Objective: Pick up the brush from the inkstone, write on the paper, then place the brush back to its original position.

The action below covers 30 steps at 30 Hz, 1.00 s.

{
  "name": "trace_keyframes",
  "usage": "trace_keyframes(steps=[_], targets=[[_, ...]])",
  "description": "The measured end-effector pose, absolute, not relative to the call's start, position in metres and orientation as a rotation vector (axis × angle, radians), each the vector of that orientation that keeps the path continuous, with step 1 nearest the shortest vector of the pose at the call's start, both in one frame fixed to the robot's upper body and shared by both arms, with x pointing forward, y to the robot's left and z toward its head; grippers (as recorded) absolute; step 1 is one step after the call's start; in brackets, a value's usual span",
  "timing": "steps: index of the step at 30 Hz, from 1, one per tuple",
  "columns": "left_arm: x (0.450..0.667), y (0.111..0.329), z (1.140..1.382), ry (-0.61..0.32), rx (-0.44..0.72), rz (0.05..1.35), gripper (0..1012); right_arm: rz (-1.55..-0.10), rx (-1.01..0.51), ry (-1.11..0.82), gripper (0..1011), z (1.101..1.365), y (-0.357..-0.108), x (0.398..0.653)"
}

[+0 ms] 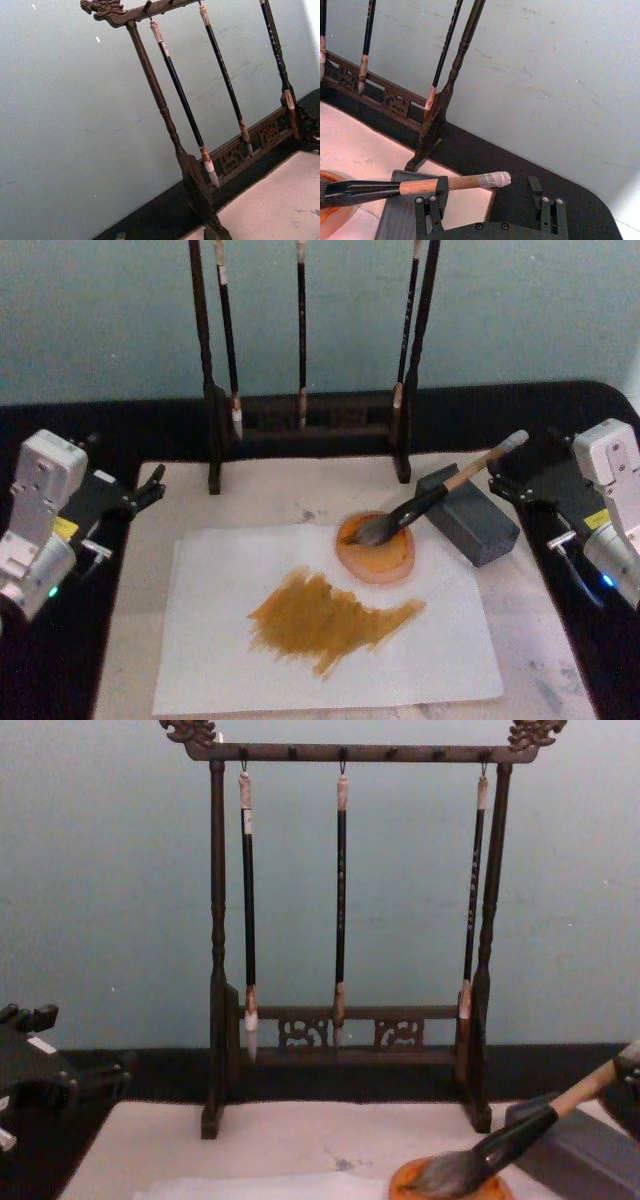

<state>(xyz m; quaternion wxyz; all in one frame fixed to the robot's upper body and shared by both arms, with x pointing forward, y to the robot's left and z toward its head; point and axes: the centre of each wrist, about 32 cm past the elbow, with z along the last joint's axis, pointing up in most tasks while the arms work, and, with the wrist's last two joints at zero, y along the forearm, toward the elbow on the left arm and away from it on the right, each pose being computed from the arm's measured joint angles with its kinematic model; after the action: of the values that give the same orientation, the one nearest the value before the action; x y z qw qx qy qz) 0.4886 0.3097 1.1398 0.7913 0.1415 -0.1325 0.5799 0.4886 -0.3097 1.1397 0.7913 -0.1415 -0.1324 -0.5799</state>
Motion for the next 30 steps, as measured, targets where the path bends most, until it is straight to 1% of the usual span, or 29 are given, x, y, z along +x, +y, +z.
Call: trace_keyframes(steps=[30], targets=[[0.4886, 0.3097, 1.1398, -0.285, 0.304, 1.248, 1010, -1.248, -0.304, -0.285, 1000, 1.1398, -0.3097, 0.4886]])
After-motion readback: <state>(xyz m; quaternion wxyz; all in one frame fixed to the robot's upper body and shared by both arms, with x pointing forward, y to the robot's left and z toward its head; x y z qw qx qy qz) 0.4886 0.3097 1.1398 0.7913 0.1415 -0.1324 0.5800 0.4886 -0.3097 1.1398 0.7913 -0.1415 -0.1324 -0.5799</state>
